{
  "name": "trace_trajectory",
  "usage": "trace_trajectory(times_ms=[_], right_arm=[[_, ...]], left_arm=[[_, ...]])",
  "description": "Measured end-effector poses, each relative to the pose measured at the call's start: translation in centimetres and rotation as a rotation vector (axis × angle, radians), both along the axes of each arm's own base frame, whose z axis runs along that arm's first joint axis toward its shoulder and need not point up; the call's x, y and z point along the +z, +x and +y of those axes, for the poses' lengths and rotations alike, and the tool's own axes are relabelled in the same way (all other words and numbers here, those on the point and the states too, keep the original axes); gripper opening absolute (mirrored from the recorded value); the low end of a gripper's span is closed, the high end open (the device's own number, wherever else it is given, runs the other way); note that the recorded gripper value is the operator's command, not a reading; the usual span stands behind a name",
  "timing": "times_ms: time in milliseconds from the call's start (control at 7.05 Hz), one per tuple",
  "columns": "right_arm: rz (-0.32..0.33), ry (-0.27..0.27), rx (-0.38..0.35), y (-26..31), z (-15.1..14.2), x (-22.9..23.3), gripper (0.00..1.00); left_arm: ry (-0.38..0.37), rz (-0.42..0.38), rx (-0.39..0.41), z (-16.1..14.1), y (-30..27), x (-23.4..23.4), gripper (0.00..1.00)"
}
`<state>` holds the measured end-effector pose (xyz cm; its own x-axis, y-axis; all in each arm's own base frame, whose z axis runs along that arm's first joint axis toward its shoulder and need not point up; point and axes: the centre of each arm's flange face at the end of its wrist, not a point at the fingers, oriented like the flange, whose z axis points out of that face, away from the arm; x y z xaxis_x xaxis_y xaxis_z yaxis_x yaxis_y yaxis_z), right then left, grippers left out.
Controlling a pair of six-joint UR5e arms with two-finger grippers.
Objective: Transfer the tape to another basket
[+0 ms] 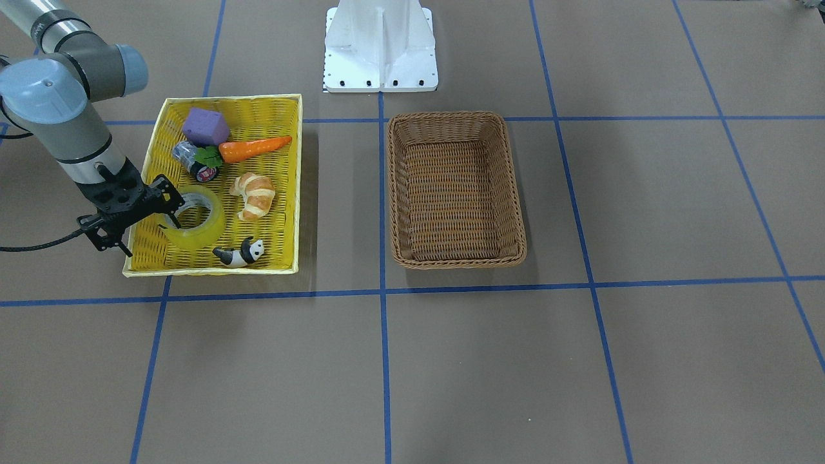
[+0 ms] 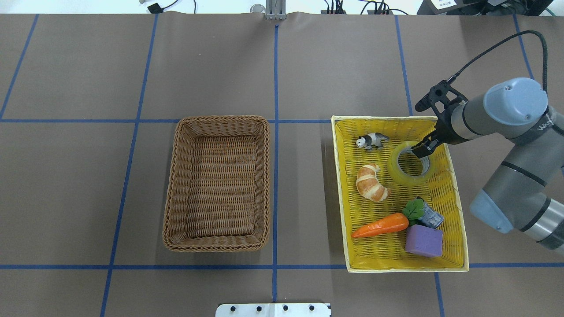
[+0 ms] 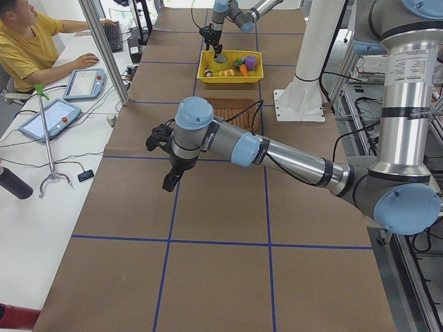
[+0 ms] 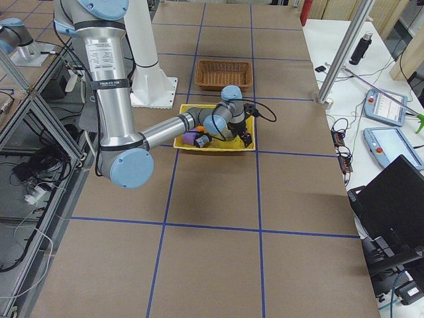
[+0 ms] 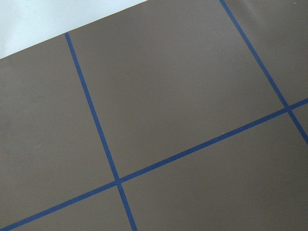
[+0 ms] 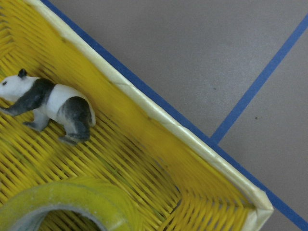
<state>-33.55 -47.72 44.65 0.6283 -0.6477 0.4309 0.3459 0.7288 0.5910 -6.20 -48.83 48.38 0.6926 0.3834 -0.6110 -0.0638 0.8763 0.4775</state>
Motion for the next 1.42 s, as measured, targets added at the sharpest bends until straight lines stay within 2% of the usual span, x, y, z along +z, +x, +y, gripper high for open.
trace_trajectory(times_ms=[142, 284, 567, 851, 1134, 1418], right_arm=[[0.002, -0.002, -0.014, -0.7, 0.4, 0.1, 0.09], [0.005, -0.006, -0.025, -1.3, 0.7, 0.4, 0.0], [0.021, -0.023, -0.035, -1.5, 1.0, 0.3, 0.0], [0.002, -0.017, 0.002, 1.0, -0.2, -1.5, 0.0], [-0.085, -0.031, 0.08, 8.0, -3.6, -4.1, 0.0], [-0.17, -0.036, 0.159, 12.6, -6.6, -7.6, 0.0]], left_arm=[[-0.001, 0.0, 0.0, 0.0, 0.0, 0.0, 0.99], [-0.003, 0.0, 0.0, 0.0, 0.0, 0.1, 0.99], [-0.008, 0.0, 0.0, -0.1, 0.0, 0.4, 0.99], [-0.007, 0.0, 0.0, -0.1, 0.0, 0.4, 0.99], [0.016, 0.0, 0.0, -0.3, 0.0, -0.5, 0.99], [0.086, 0.025, 0.02, -1.5, 0.6, -3.2, 0.99]])
